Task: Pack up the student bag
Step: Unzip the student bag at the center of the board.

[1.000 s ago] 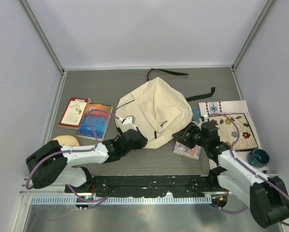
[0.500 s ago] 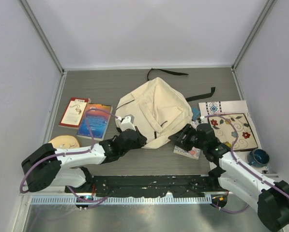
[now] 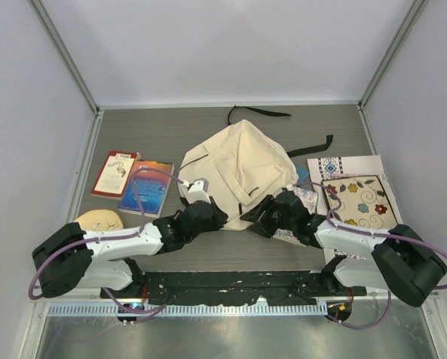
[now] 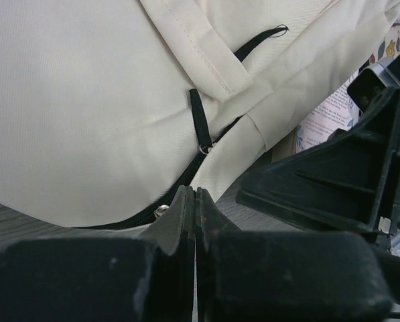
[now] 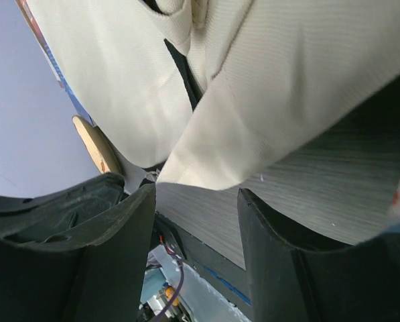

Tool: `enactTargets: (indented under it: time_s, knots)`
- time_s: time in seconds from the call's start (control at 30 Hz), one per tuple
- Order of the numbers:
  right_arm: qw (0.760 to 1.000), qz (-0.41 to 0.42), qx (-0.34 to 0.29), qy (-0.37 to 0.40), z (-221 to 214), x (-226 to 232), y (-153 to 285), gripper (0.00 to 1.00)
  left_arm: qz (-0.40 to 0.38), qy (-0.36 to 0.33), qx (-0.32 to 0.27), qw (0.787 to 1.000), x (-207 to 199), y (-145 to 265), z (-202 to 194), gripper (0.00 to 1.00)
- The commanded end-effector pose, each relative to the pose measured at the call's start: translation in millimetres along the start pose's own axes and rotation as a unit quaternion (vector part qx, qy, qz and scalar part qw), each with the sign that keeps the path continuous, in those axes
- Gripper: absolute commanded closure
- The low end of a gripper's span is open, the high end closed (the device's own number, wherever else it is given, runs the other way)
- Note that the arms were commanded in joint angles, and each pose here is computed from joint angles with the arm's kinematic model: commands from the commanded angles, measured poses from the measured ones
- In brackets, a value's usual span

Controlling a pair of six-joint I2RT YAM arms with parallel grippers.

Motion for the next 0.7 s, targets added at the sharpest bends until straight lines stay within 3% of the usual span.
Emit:
enactTargets:
  time_s: [0.0,0.33,0.43,0.47,0.57,0.67]
  knots:
    - [0.998,0.053,-0.014,-0.022,2,32,-13,0.42,-0.027,-0.005,-0.026,0.999,-14,7,16,1.00]
    - [0.998,0.044,-0.041,-0.032,9,28,-27,0.46,-0.045,-0.015,-0.021,0.999,-17,8,16,1.00]
    - [0.998,0.051,-0.037,-0.025,9,30,-29,0.56,-0.053,-0.010,-0.016,0.998,-17,8,13,1.00]
    - [0.998,0.045,-0.042,-0.026,10,28,-31,0.64,-0.055,-0.008,-0.015,0.998,-17,8,13,1.00]
    - [0.997,0.044,-0.057,-0.030,13,28,-32,0.78,-0.056,-0.001,-0.009,0.998,-16,9,10,1.00]
    - [0.996,0.036,-0.074,-0.030,15,29,-28,0.88,-0.061,0.006,0.001,0.998,-17,13,10,1.00]
Point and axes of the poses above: each gripper's point midway between its finger pads, its own y axis back along the fingers, its own x axis along the line the jaws close on, z = x × y, the point moved 9 cm from there along y, back along the fingers, and after that the axes turned 10 degrees about -y, right-handed, at the moved point
